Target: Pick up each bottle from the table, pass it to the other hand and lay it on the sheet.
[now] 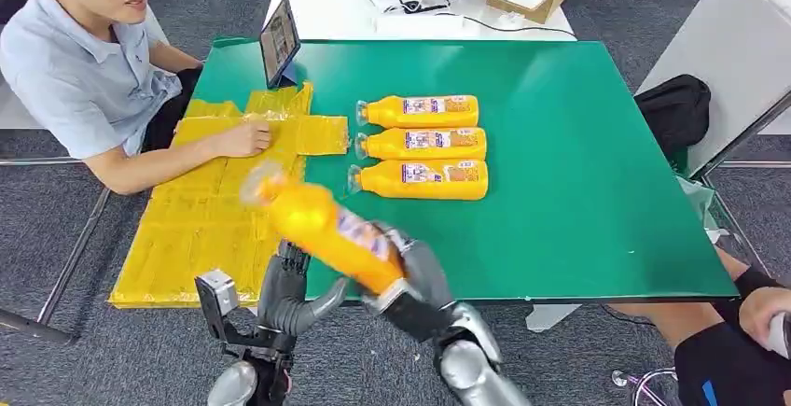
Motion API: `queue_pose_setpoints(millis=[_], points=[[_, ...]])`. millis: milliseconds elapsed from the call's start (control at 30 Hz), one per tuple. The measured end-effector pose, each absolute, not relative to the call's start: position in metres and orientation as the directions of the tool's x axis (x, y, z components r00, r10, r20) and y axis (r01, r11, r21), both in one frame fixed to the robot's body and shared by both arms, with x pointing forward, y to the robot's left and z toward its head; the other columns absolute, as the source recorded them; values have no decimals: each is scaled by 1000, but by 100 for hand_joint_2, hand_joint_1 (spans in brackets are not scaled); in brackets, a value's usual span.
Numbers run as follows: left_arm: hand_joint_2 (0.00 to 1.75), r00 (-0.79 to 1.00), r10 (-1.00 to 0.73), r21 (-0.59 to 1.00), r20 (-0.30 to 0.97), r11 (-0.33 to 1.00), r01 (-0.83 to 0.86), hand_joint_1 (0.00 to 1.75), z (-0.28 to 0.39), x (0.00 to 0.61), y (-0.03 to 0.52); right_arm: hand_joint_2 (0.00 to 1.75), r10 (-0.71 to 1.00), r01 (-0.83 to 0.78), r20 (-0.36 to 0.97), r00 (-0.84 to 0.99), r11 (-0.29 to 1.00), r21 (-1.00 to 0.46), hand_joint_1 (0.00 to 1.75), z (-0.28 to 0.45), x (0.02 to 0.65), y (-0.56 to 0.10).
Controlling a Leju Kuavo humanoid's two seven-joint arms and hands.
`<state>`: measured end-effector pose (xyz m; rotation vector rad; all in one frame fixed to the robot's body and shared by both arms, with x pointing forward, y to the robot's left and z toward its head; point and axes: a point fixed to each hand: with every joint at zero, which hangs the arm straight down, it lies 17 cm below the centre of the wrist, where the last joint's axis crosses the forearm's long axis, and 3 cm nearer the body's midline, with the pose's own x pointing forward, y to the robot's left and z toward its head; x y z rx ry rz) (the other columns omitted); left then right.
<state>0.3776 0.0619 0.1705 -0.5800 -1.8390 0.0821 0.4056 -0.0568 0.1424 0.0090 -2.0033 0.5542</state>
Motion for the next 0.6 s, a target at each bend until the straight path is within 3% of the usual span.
queue_pose_setpoints(millis=[300, 600], points=[[175, -189, 485, -378, 854, 828, 414, 0, 178, 375, 53, 175, 195, -323, 823, -534, 852, -412, 175, 146, 391, 2], [175, -146, 511, -417, 847, 810, 412, 0, 174, 377, 53, 175, 210, -339, 803, -558, 825, -451, 175, 147, 390, 18]])
